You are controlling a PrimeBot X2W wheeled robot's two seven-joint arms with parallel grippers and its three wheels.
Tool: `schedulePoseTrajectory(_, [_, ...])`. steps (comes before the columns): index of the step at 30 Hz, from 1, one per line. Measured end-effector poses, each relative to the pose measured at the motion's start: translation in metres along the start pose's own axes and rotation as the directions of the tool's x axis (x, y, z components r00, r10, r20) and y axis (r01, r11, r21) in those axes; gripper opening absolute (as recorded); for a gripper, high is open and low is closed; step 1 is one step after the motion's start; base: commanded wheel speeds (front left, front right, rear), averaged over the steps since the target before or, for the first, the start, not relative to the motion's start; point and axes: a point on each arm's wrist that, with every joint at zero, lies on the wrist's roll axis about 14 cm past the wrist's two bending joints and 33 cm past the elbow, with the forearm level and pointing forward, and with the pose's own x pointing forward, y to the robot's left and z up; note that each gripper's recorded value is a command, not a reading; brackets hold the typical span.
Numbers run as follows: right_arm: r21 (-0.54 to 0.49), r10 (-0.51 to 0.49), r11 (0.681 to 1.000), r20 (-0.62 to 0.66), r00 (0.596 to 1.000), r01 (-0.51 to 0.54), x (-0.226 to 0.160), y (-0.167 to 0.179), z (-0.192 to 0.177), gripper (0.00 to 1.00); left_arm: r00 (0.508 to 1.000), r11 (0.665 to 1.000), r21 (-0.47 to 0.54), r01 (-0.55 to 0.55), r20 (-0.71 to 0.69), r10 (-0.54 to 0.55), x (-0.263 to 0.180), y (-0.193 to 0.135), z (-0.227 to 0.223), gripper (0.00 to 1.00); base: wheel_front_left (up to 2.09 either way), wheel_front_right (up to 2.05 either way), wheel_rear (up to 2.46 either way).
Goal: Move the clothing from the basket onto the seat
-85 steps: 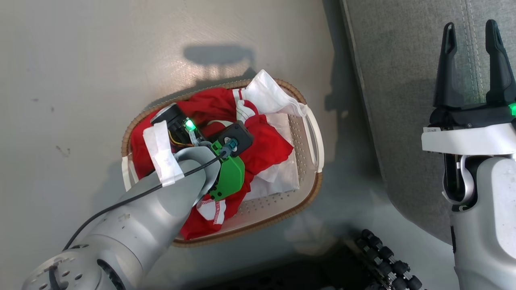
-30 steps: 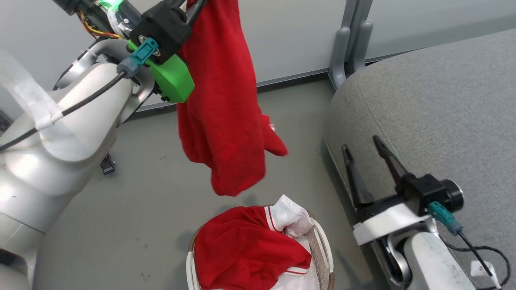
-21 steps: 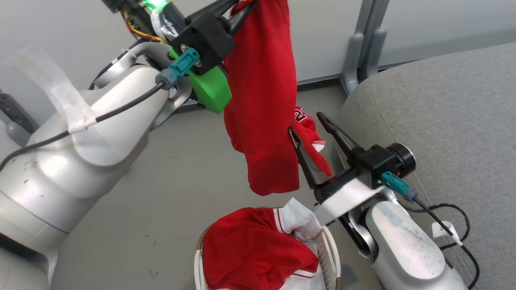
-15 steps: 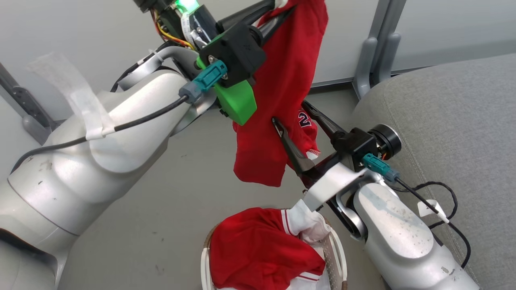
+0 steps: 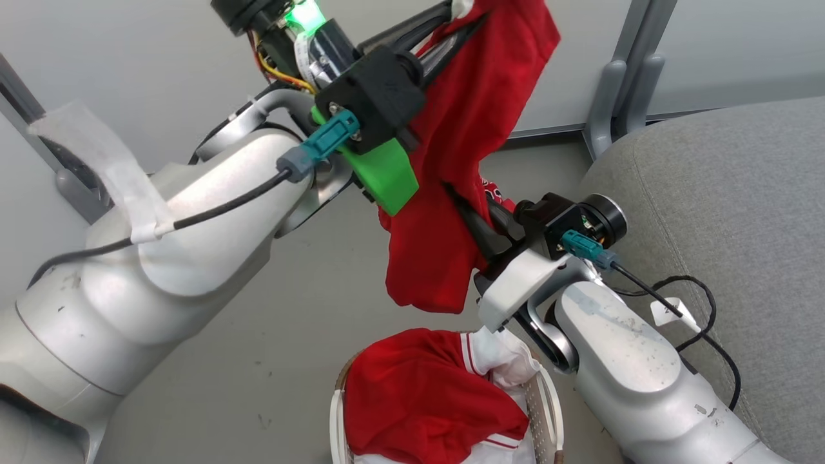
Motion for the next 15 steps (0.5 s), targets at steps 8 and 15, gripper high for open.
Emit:
schedulePoseTrajectory(8, [0.025, -0.092, 0.995, 0.021, 0.996, 0.092, -0.004, -0.03, 0.004, 0.0, 0.984, 0.945, -0.287, -0.156, -0.134, 0.122, -0.031, -0.006, -0.065, 1.0, 0.0, 0.0, 0.0])
schedulePoseTrajectory(15, [0.04, -0.188, 0.982, 0.028, 0.982, 0.187, -0.014, -0.058, 0.002, 0.0, 0.936, 0.844, -0.432, -0.318, -0.285, 0.207, -0.07, -0.033, -0.123, 1.0, 0.0, 0.0, 0.0])
